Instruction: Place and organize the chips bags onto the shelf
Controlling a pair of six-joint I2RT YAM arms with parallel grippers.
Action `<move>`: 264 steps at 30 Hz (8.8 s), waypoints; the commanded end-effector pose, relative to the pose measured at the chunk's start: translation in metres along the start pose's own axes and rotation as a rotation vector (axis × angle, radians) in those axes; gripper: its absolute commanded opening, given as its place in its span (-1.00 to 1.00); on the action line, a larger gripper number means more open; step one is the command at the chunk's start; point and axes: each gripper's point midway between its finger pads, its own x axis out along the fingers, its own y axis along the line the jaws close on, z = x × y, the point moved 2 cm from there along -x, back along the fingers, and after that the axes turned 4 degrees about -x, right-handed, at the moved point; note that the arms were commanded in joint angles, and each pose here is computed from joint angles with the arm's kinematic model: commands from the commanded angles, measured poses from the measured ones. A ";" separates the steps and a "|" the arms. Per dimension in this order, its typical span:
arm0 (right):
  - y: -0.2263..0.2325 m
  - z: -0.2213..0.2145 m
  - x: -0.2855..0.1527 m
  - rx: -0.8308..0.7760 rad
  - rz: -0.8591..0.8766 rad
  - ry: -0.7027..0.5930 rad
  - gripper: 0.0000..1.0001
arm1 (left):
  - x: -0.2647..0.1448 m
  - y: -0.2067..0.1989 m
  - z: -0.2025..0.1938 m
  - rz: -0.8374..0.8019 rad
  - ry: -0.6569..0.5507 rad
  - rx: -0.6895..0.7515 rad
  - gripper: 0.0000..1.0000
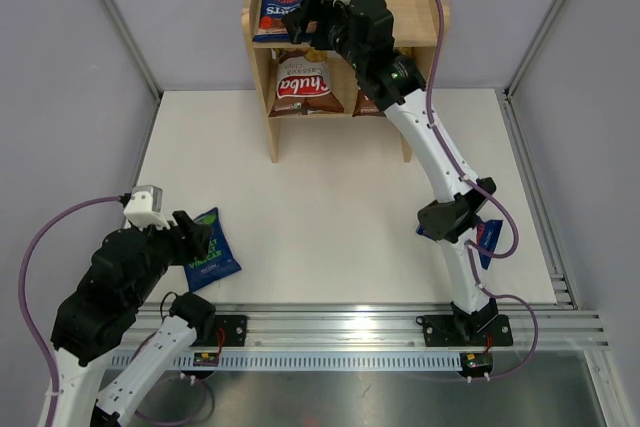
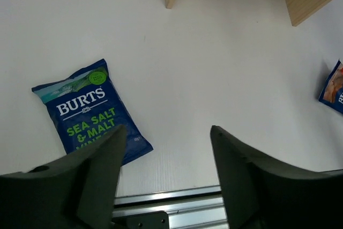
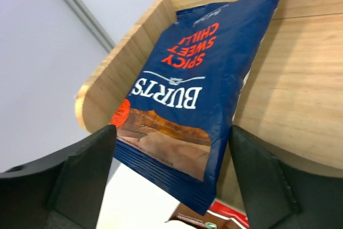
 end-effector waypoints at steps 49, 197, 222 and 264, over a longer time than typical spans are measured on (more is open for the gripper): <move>-0.017 -0.079 -0.349 -0.157 0.237 0.205 0.99 | 0.139 0.189 -0.091 0.752 0.196 -0.701 0.98; 0.090 -0.009 -0.347 0.002 0.292 0.039 -1.00 | 0.064 -0.128 0.199 -0.689 -0.114 -0.670 0.32; -0.024 0.079 -0.141 0.282 0.424 0.304 -1.00 | 0.049 -0.067 0.049 -0.365 -0.011 -0.071 0.98; -0.094 0.055 -0.062 0.390 0.211 0.211 -0.71 | 0.047 -0.071 0.015 -0.433 0.058 -0.047 0.98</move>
